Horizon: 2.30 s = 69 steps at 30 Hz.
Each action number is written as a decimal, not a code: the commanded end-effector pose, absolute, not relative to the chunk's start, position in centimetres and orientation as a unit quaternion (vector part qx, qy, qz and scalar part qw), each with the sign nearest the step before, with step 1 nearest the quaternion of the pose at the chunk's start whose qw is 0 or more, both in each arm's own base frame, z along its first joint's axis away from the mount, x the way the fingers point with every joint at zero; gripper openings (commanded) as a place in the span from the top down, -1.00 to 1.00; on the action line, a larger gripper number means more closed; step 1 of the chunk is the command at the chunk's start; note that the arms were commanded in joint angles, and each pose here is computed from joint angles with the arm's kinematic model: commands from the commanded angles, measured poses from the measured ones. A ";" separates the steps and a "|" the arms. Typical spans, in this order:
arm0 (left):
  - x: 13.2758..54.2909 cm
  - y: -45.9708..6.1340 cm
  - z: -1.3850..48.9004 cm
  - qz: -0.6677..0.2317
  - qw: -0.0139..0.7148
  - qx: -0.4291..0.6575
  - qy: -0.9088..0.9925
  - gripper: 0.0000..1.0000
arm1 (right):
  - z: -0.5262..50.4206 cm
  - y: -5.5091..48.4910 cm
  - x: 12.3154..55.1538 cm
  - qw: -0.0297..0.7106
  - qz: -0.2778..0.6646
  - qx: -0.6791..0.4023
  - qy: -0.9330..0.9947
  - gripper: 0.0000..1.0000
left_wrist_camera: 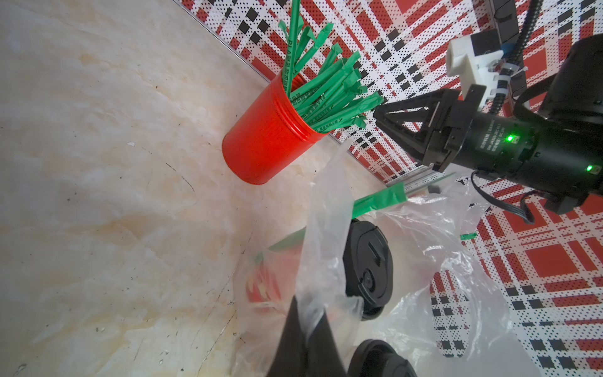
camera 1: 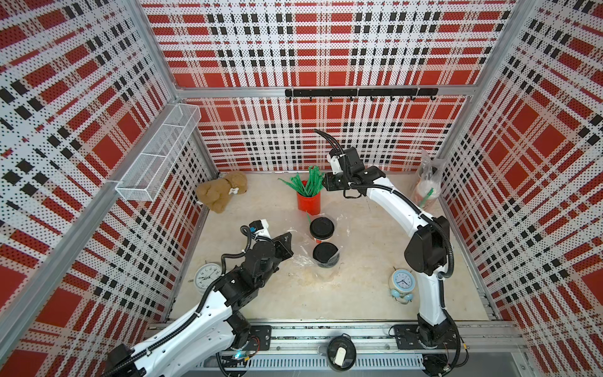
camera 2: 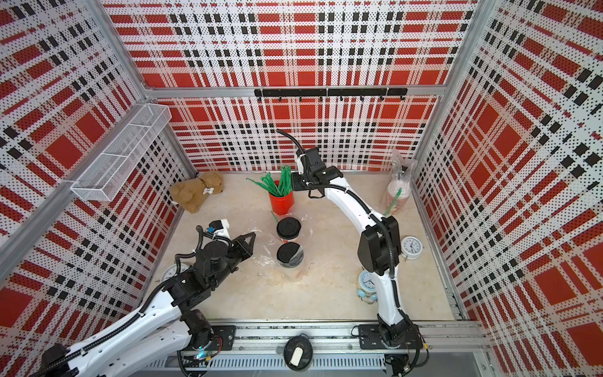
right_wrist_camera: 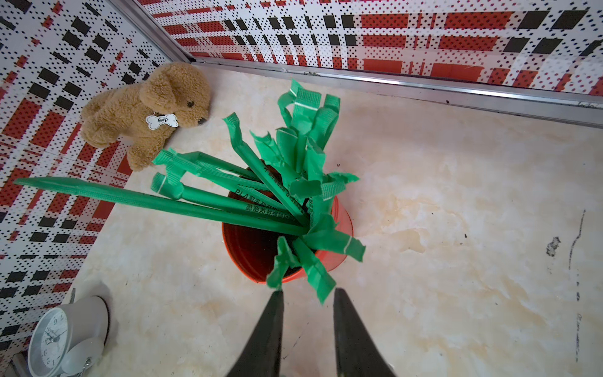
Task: Pack milk tea into plastic carrier bags
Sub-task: Pick up the straw from the container.
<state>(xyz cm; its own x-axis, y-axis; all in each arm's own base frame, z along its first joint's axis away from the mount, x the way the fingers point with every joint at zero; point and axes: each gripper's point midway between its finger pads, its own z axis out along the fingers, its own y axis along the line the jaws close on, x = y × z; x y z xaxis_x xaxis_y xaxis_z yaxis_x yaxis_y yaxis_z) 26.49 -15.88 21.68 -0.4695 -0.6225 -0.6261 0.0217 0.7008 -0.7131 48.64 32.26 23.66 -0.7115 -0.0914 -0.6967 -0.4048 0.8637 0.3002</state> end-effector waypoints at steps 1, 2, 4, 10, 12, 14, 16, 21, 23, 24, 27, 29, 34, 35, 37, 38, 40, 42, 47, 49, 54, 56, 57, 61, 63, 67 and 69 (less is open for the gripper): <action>26.6 -15.2 21.2 -0.328 0.479 -0.201 0.789 1.00 | 25.5 32.6 48.7 0.374 0.234 -0.137 0.887 0.43; 26.5 -15.2 21.3 -0.329 0.480 -0.200 0.788 1.00 | 25.3 32.6 48.7 0.371 0.233 -0.136 0.888 0.42; 26.5 -15.2 21.2 -0.328 0.479 -0.201 0.789 1.00 | 24.9 32.6 48.8 0.369 0.230 -0.136 0.890 0.42; 26.6 -15.1 21.2 -0.327 0.480 -0.202 0.789 1.00 | 24.2 32.5 49.1 0.365 0.221 -0.133 0.895 0.43; 26.5 -15.1 21.2 -0.327 0.480 -0.202 0.789 1.00 | 24.0 32.6 49.2 0.363 0.220 -0.133 0.896 0.44; 26.6 -15.1 21.3 -0.327 0.481 -0.201 0.788 1.00 | 23.8 32.7 49.3 0.360 0.222 -0.134 0.896 0.44; 26.6 -15.1 21.3 -0.327 0.481 -0.202 0.788 1.00 | 23.6 32.9 49.4 0.359 0.224 -0.133 0.896 0.44; 26.6 -15.1 21.3 -0.326 0.481 -0.202 0.788 1.00 | 23.1 33.1 49.8 0.356 0.223 -0.134 0.898 0.45; 26.6 -15.0 21.3 -0.326 0.481 -0.202 0.788 1.00 | 22.8 33.2 49.8 0.353 0.222 -0.134 0.899 0.45; 26.6 -15.0 21.3 -0.325 0.481 -0.202 0.789 1.00 | 23.0 33.2 49.8 0.353 0.222 -0.134 0.899 0.45; 26.6 -15.0 21.3 -0.326 0.481 -0.202 0.788 1.00 | 22.6 33.2 49.9 0.351 0.220 -0.132 0.901 0.46; 26.6 -15.0 21.3 -0.325 0.481 -0.202 0.789 1.00 | 22.5 33.0 50.0 0.352 0.216 -0.131 0.901 0.47; 26.5 -14.9 21.3 -0.326 0.481 -0.203 0.788 1.00 | 22.0 33.1 50.3 0.350 0.217 -0.128 0.902 0.47; 26.5 -14.9 21.3 -0.325 0.481 -0.203 0.788 1.00 | 21.9 33.2 50.4 0.349 0.218 -0.127 0.903 0.47; 26.5 -14.8 21.3 -0.325 0.482 -0.204 0.788 1.00 | 21.5 33.4 50.4 0.344 0.218 -0.128 0.904 0.47; 26.5 -14.8 21.4 -0.325 0.482 -0.204 0.787 1.00 | 21.5 33.4 50.5 0.342 0.219 -0.129 0.905 0.47; 26.4 -14.7 21.4 -0.323 0.483 -0.205 0.788 1.00 | 21.4 33.4 50.5 0.342 0.219 -0.128 0.905 0.47; 26.4 -14.6 21.3 -0.323 0.483 -0.205 0.788 1.00 | 21.3 33.4 50.6 0.342 0.217 -0.128 0.905 0.47; 26.4 -14.5 21.3 -0.322 0.483 -0.207 0.787 1.00 | 21.2 33.5 50.6 0.343 0.218 -0.127 0.905 0.61; 26.3 -14.5 21.2 -0.322 0.483 -0.207 0.788 1.00 | 21.4 33.4 50.6 0.345 0.217 -0.127 0.904 0.68; 26.3 -14.5 21.2 -0.323 0.483 -0.208 0.787 1.00 | 22.6 33.3 50.5 0.356 0.219 -0.128 0.900 0.90; 26.4 -14.5 21.3 -0.323 0.484 -0.208 0.786 1.00 | 23.5 33.1 50.2 0.362 0.222 -0.128 0.896 0.92; 26.3 -14.5 21.5 -0.326 0.485 -0.207 0.785 1.00 | 23.9 33.0 50.1 0.366 0.222 -0.129 0.894 0.94; 26.3 -14.6 21.4 -0.327 0.484 -0.207 0.785 1.00 | 26.2 32.4 49.3 0.386 0.225 -0.131 0.885 1.00; 26.3 -14.6 21.4 -0.328 0.483 -0.206 0.785 1.00 | 27.3 32.1 48.9 0.395 0.227 -0.133 0.880 1.00; 26.3 -14.8 21.5 -0.332 0.483 -0.205 0.784 1.00 | 29.4 31.4 47.8 0.410 0.228 -0.137 0.873 1.00; 26.3 -14.8 21.7 -0.334 0.484 -0.204 0.783 1.00 | 30.3 31.1 47.4 0.416 0.225 -0.139 0.870 1.00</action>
